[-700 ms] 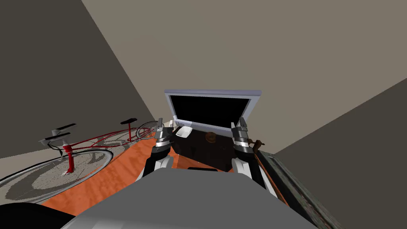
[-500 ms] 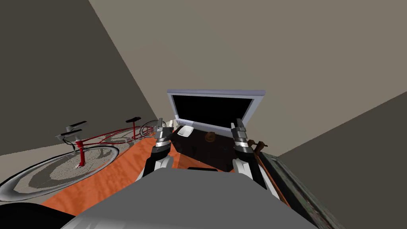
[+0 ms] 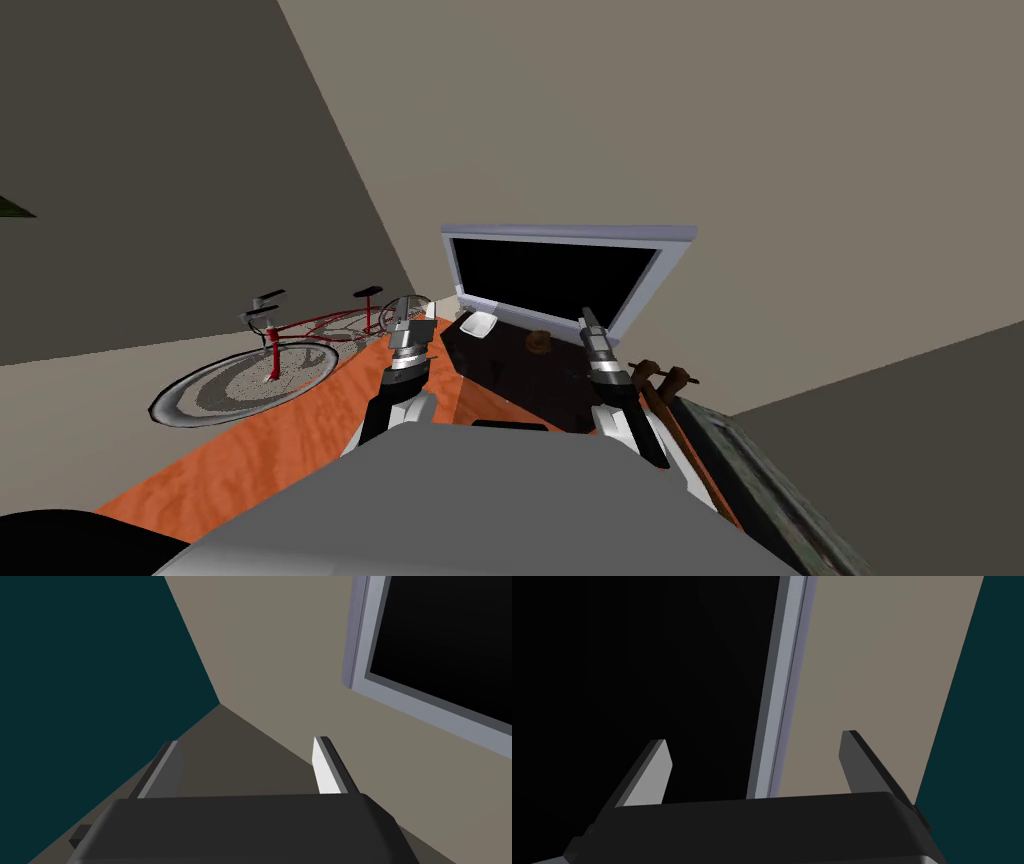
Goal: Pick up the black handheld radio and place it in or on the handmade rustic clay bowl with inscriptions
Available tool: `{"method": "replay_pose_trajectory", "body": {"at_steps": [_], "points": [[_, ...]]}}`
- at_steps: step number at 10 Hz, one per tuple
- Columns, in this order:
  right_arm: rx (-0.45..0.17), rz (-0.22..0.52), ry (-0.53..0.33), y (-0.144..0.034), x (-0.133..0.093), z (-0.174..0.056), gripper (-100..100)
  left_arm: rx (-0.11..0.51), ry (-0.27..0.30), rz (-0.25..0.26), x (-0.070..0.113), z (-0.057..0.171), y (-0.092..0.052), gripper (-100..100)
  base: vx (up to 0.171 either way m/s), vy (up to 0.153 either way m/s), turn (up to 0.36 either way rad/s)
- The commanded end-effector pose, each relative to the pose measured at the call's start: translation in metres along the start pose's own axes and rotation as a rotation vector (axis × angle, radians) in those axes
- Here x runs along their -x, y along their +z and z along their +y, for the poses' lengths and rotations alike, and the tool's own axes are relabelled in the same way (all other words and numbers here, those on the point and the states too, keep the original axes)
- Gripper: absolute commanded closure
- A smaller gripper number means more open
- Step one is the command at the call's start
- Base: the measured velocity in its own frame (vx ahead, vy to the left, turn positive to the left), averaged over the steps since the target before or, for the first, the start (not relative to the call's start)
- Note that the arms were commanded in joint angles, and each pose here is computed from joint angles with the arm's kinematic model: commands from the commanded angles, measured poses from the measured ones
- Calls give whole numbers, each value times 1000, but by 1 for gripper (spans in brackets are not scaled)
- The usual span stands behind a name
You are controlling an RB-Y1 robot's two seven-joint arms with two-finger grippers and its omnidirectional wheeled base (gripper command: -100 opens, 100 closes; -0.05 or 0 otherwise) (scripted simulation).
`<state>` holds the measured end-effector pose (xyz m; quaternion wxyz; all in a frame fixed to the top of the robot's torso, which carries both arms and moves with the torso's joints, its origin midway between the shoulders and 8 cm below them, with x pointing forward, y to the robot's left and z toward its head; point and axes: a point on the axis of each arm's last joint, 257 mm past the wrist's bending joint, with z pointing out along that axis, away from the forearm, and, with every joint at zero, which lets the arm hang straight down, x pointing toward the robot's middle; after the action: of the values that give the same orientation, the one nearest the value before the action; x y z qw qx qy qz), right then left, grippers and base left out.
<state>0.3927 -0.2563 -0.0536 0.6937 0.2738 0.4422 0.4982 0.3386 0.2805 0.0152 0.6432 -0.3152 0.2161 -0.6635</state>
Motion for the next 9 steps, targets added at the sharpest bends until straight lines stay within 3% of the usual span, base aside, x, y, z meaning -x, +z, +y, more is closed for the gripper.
{"method": "replay_pose_trajectory", "body": {"at_steps": [1, 3, 4, 7, 8, 9], "points": [[-51, 44, -94, -4, 0, -25, -100, 0, 0, 0, 0, 0, 0, 0, -66, 27, 249], [-116, 101, -216, -11, 0, -58, -100, 0, 0, 0, 0, 0, 0, 0, -75, 33, 273], [-121, 102, -216, -12, 0, -61, -100, 0, 0, 0, 0, 0, 0, 0, -49, 8, 92], [-233, 192, -414, -29, 9, -116, -100, 0, 0, 0, 0, 0, 0, 0, -65, 19, 291], [-243, 194, -416, -31, 9, -121, -100, 0, 0, 0, 0, 0, 0, 0, -54, 11, 77], [-287, 226, -485, -40, 14, -142, -100, 0, 0, 0, 0, 0, 0, 0, -43, 27, 197]]}}
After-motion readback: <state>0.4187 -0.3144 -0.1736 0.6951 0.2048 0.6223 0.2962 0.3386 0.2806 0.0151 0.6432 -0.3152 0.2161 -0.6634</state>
